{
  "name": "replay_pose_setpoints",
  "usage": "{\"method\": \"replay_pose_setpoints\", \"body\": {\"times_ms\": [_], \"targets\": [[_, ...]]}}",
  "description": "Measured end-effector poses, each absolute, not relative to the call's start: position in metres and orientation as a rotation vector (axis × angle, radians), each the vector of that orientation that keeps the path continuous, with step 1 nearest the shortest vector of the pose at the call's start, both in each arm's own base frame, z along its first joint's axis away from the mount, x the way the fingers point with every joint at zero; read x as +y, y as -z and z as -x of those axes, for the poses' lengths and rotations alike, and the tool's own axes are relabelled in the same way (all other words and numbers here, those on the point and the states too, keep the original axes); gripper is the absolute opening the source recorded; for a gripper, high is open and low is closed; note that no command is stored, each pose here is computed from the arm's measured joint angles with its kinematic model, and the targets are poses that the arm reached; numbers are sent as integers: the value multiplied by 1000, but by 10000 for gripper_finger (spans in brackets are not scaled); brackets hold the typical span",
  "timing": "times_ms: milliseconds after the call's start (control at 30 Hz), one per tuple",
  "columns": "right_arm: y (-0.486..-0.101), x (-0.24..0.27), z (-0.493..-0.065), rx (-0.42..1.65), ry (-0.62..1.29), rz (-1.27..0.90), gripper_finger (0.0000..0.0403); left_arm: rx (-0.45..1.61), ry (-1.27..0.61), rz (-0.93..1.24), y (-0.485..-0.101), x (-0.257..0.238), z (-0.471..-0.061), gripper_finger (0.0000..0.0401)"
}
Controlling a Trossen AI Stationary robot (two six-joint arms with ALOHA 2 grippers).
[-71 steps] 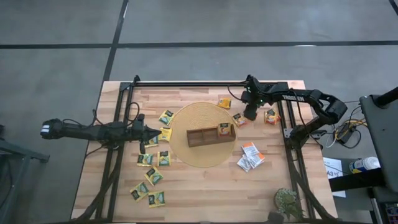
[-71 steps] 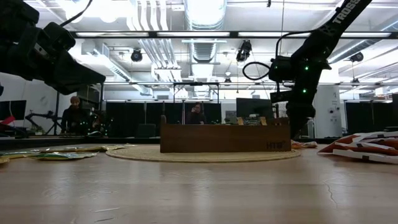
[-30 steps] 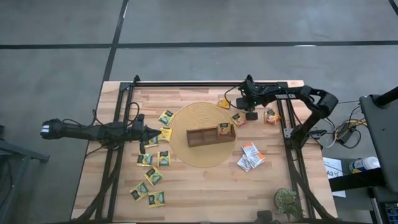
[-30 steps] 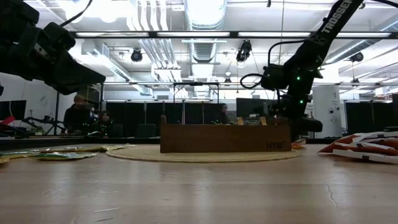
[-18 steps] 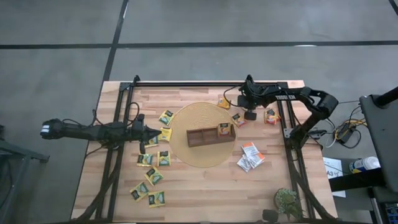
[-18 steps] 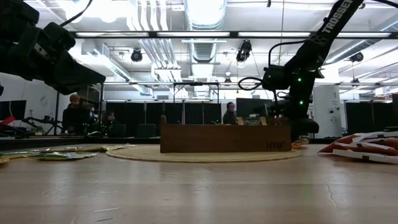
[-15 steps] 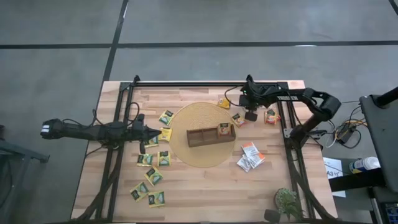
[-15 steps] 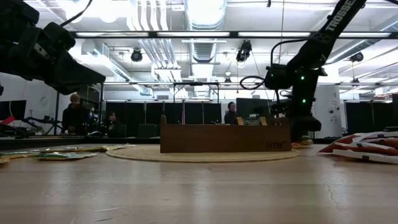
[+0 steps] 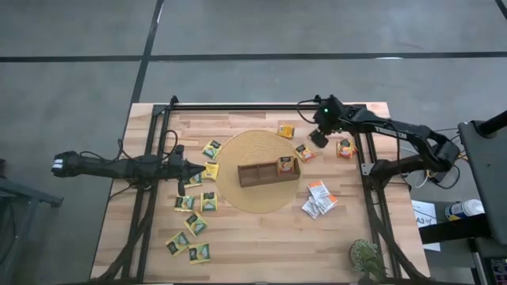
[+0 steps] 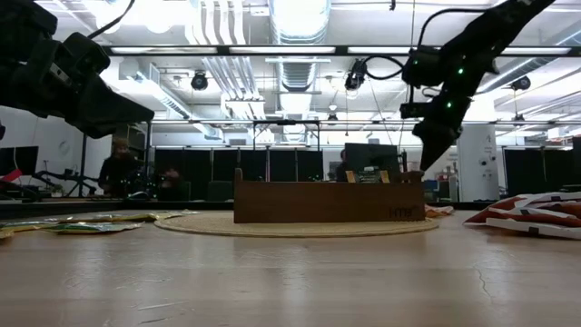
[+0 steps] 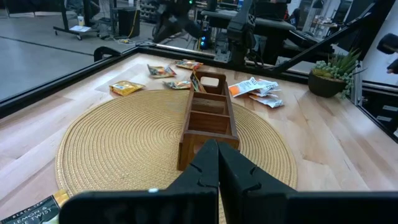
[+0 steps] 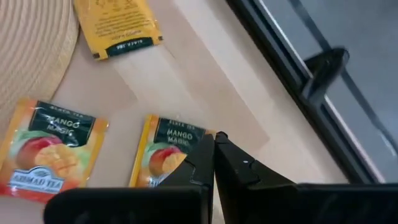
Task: Pick & Place Tea
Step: Put the orange tea bag into the right section of the wooden organizer
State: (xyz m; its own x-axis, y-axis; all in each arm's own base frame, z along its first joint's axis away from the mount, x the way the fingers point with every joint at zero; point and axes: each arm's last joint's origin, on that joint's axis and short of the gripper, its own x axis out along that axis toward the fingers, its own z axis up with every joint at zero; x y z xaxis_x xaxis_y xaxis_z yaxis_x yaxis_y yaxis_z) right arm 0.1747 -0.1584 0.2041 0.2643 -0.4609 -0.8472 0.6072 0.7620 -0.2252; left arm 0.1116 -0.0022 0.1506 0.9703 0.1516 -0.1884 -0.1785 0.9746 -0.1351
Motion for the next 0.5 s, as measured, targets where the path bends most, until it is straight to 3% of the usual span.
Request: {"method": "replay_pose_setpoints", "body": {"times_ms": [200,500], "targets": [[-202,-153,-169,1149,724,-206,39,178,-167,152,-151,-2,-112,0],[-179,-159,-175,1245,725,-277,151,179,-167,152,-151,-2,-112,0]]}}
